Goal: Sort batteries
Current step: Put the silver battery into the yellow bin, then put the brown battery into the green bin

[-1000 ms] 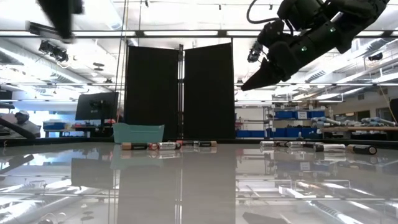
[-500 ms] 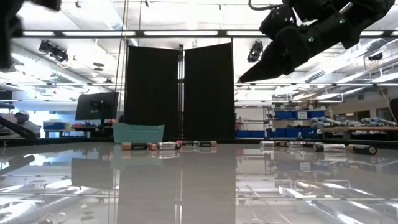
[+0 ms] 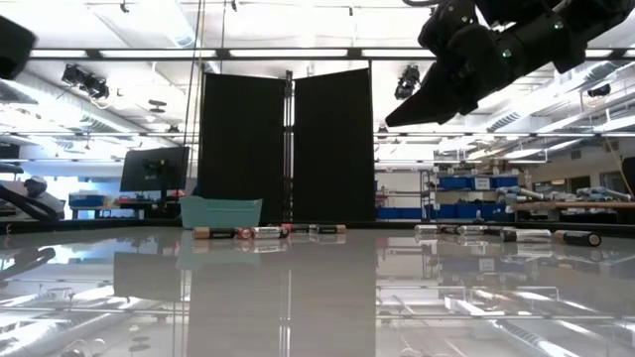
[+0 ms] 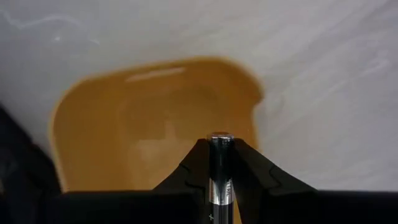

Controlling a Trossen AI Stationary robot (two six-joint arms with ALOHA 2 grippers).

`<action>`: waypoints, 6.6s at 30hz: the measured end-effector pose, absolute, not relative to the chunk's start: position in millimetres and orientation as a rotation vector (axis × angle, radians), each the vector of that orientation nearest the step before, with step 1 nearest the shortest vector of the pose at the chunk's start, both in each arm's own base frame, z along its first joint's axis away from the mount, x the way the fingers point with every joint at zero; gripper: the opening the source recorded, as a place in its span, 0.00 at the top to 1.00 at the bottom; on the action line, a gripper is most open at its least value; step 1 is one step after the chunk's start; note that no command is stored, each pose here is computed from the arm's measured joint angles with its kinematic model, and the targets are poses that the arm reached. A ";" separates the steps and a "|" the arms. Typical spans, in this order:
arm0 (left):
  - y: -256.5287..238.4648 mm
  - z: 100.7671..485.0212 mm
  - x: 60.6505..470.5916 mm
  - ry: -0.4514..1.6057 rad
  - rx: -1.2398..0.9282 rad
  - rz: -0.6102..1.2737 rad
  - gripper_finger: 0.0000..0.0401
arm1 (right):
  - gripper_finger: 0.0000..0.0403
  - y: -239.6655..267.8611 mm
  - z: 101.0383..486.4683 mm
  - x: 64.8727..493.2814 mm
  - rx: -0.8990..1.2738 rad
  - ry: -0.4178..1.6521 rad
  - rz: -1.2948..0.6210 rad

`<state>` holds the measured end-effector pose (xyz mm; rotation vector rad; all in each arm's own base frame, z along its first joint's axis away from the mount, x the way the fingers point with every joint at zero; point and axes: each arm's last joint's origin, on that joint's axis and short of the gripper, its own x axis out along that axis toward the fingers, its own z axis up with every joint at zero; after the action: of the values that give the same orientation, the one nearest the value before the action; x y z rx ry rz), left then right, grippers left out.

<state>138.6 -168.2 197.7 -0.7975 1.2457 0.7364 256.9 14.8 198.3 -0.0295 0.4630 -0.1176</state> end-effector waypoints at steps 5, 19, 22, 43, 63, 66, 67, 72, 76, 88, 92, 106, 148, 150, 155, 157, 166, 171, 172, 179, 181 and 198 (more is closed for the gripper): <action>-169.7 188.6 124.4 1.227 -0.829 0.818 0.88 | 0.97 16.9 198.5 256.8 -0.032 0.461 -0.110; -161.8 158.3 119.3 1.253 -0.861 0.806 0.80 | 0.97 16.8 198.2 256.7 -0.076 0.466 -0.102; -164.9 161.9 121.6 1.264 -0.849 0.762 0.72 | 0.95 16.9 198.3 256.8 -0.092 0.466 -0.098; -155.9 260.7 156.6 1.136 -0.464 0.563 0.86 | 0.97 18.6 190.7 251.1 -0.124 0.426 -0.221; -40.0 198.2 256.0 0.673 -0.169 0.203 0.99 | 0.98 1.4 170.0 233.5 0.047 0.265 -0.225; -9.9 193.5 260.3 0.585 -0.202 0.151 0.99 | 0.98 -4.3 169.7 233.7 0.076 0.267 -0.209; 1.3 192.2 260.2 0.575 -0.215 0.154 0.99 | 0.98 -6.0 169.6 233.6 0.084 0.268 -0.211; 46.1 191.5 256.0 0.550 -0.246 0.194 1.00 | 0.98 -14.6 169.4 233.2 0.117 0.266 -0.249; 70.2 193.1 251.5 0.528 -0.218 0.232 0.99 | 0.98 -23.2 169.5 232.6 0.137 0.260 -0.287; 93.0 180.1 235.5 0.433 -0.147 0.289 0.99 | 0.95 -65.9 196.7 246.6 0.167 0.310 -0.359; 90.6 169.9 226.5 0.346 -0.154 0.279 0.99 | 0.95 -78.0 211.0 251.7 0.156 0.324 -0.338; 85.9 164.6 221.3 0.299 -0.143 0.229 0.99 | 0.91 -97.5 231.0 296.4 0.101 0.717 -0.331; 86.4 166.9 221.9 0.278 -0.111 0.232 0.99 | 0.73 -86.8 151.7 199.9 0.602 1.273 -0.922; 86.4 166.8 221.9 0.279 -0.113 0.233 0.99 | 0.73 -88.3 148.4 197.6 0.606 1.269 -0.928; 86.4 166.8 221.9 0.279 -0.117 0.233 0.99 | 0.74 -88.7 138.5 190.4 0.614 1.275 -0.936; 86.4 166.8 221.9 0.279 -0.120 0.234 0.99 | 0.75 -88.4 136.8 189.3 0.616 1.271 -0.934; 86.4 166.8 221.9 0.277 -0.137 0.236 0.99 | 0.86 -82.1 135.5 189.5 0.553 1.306 -0.879; 86.4 167.2 222.0 0.271 -0.143 0.237 0.99 | 0.86 -68.0 144.3 179.5 0.550 1.420 -0.800; 86.5 167.5 222.1 0.267 -0.151 0.238 0.99 | 0.86 -65.2 148.8 179.5 0.544 1.409 -0.784; 83.2 183.2 226.6 0.101 -0.187 0.148 0.99 | 0.86 -49.1 184.5 209.8 0.441 0.900 -0.573; 80.8 191.0 228.1 0.023 -0.182 0.118 0.99 | 0.86 -44.2 192.2 222.5 0.374 0.713 -0.485; 54.3 240.7 271.5 -0.176 -0.091 -0.052 0.75 | 0.86 -16.1 226.8 267.8 0.060 0.086 -0.232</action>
<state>271.5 54.3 240.7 -0.0913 -0.1758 -0.0517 267.8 -16.1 226.8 0.0599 0.0858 -0.2320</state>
